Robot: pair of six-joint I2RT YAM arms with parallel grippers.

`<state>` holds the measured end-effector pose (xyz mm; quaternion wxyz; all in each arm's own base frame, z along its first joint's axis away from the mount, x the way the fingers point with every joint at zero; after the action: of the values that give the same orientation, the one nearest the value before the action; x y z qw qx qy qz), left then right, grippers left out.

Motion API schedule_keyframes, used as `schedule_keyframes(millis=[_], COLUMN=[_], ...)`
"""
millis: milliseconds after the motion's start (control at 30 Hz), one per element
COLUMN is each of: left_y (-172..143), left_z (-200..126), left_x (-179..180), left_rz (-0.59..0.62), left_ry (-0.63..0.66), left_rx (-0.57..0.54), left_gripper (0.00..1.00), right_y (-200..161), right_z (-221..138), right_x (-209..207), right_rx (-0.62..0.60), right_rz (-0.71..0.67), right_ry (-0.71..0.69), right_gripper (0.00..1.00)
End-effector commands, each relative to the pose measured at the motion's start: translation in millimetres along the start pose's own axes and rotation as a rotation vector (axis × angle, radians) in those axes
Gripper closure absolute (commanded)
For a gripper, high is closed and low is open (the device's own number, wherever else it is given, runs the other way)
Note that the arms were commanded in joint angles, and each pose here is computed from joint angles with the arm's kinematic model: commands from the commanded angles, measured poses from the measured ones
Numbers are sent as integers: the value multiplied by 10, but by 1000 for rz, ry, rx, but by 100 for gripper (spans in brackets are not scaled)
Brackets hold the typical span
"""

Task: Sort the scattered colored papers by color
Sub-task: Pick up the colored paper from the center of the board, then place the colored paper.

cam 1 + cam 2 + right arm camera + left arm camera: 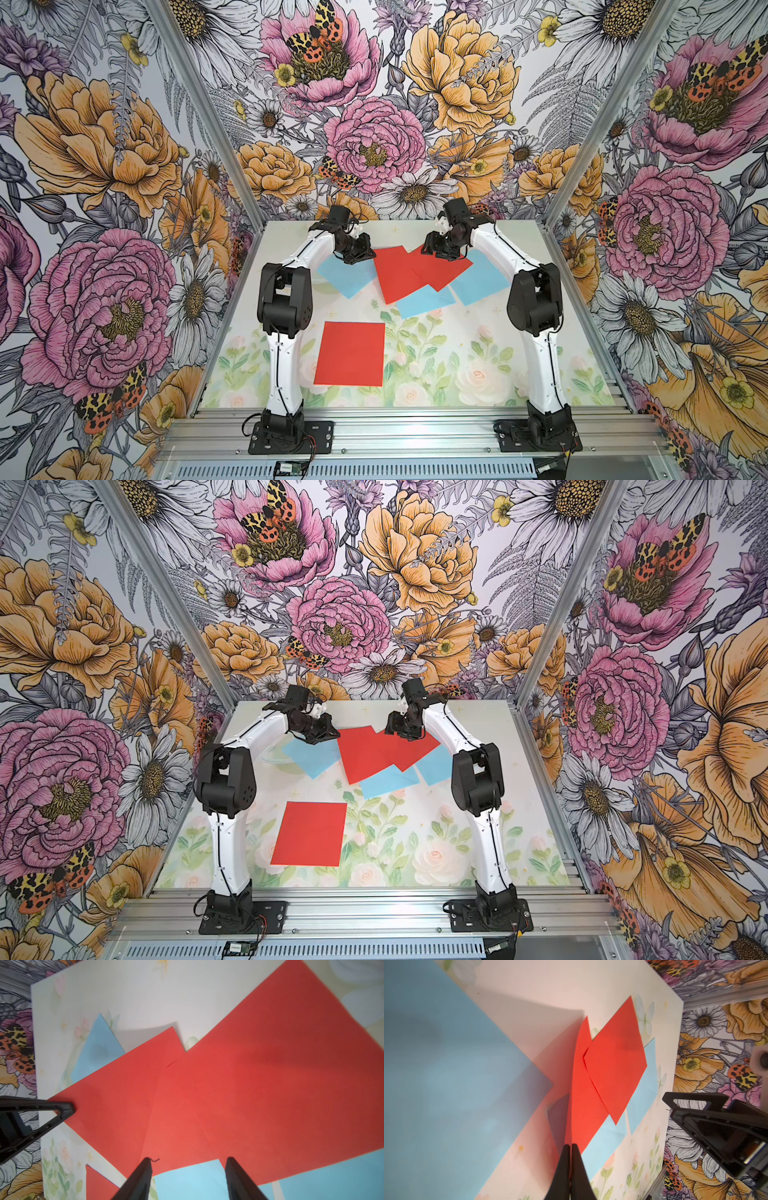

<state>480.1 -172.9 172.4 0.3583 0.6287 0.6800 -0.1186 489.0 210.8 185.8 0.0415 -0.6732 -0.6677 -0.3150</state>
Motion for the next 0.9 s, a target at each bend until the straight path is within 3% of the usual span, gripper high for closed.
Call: schedule_keyframes(millis=[0,267,467,700,867], left_y=[-68,-869,-1412,-1696,-1978], left_z=[-611,-1156,-1132,-1245,-1140], left_x=[-502,-662,-1046,-1664,-1692], left_rz=[64,-87,-58,33,55], left_ry=[-80,-29,-43,-150,-140], left_rx=[-92,-127,-36,12,112], left_gripper=[100,100,100,100,100], right_y=[75,-177,-456,-481,-474], right_z=[-396,-426,-355,-294,-369], right_x=[128,102,30,69,85], right_rx=[-75,11,87,112,95], right_rz=[-50,-59,-101,-90,-101], right_ry=[25,97,120,163,158], right_gripper=[35,35,35,36,36])
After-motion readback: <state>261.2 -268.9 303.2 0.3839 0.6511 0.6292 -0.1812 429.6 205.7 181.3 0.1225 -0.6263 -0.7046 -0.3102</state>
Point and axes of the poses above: each gripper's point midway between its finger pads, its own z axis out along the fingers, its own x axis along the line the jaws close on, y = z × x, the point moved 3 cm from there along -z, back along the fingers, and after that the axes turned 2 degrees about z, right-handed, at the moved point
